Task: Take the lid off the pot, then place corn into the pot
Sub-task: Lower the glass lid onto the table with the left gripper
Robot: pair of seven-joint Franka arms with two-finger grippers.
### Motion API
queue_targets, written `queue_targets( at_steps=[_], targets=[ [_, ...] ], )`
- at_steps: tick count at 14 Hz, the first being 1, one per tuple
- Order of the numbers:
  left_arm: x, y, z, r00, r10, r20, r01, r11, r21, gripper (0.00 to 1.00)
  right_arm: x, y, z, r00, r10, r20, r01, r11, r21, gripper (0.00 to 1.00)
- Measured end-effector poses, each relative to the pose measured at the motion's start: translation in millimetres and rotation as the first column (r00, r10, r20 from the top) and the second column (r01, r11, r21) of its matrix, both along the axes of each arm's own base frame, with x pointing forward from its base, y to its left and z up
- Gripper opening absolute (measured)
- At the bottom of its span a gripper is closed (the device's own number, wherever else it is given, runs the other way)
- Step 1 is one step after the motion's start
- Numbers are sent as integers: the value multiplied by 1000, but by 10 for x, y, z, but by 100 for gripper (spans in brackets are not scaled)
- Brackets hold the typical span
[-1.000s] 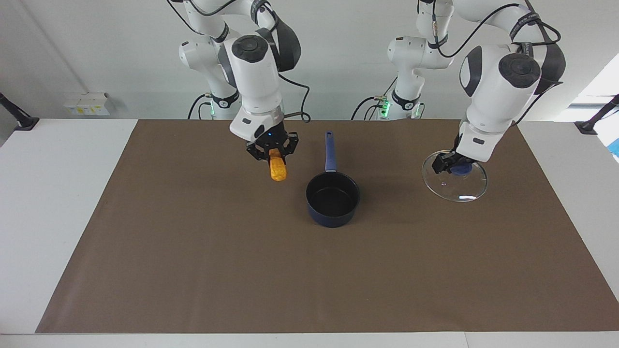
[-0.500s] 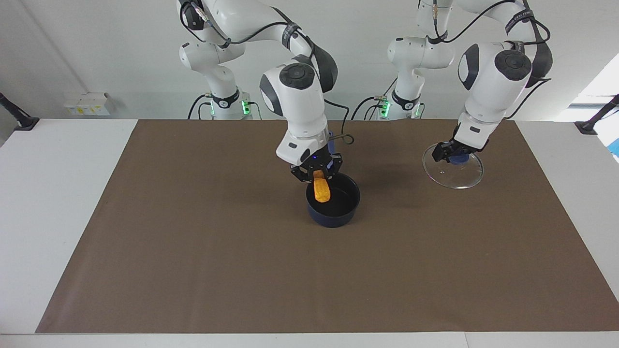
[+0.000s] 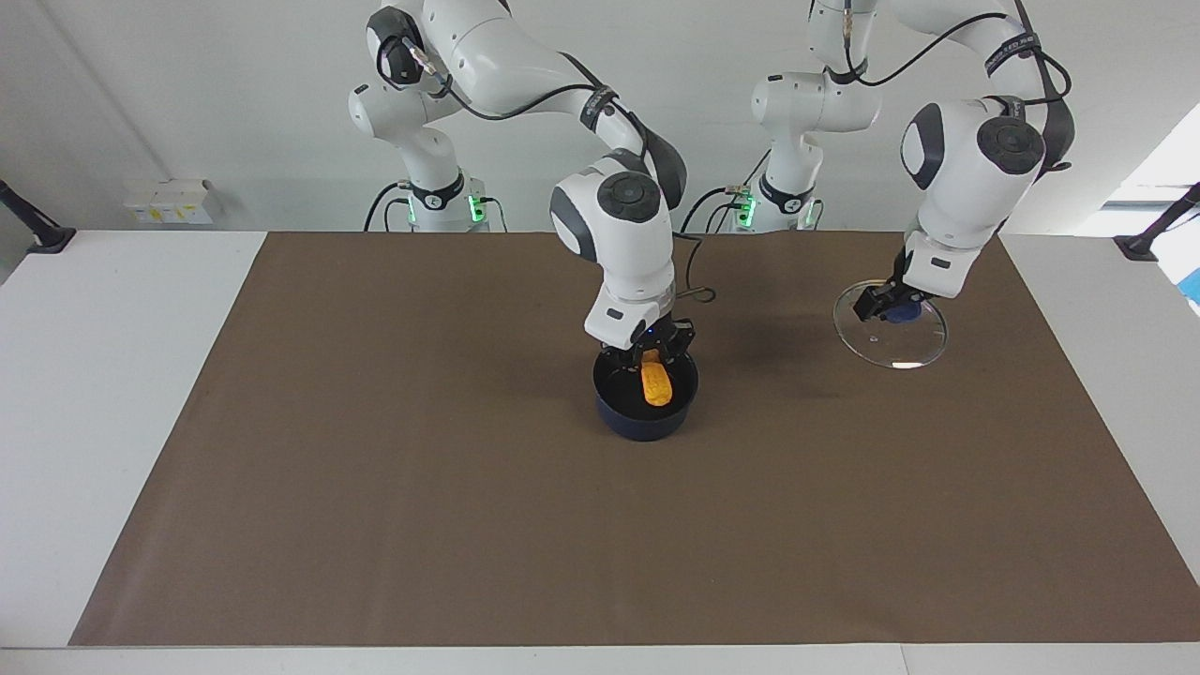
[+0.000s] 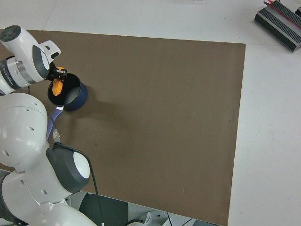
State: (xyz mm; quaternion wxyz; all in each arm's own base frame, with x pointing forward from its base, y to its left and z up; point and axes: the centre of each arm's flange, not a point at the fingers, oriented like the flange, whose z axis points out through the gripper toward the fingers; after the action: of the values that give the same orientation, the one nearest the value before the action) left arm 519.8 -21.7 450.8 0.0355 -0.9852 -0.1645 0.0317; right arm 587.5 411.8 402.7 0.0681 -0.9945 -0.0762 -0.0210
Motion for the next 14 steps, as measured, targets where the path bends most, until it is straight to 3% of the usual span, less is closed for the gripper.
queue_targets(
  at_steps=[7, 9, 14],
  targets=[
    [81, 130, -655, 975, 219, 39, -220, 976, 6, 44, -179, 60, -341, 999, 20, -48, -21, 999, -32, 37],
    [88, 288, -796, 966, 250, 65, -250, 968, -2, 44, -256, 138, -423, 999, 33, -42, -34, 999, -30, 37],
    [-12, 740, -1167, 937, 326, 127, -326, 945, -24, 44, -226, 99, -434, 999, 25, -35, -26, 999, -29, 37]
  ],
)
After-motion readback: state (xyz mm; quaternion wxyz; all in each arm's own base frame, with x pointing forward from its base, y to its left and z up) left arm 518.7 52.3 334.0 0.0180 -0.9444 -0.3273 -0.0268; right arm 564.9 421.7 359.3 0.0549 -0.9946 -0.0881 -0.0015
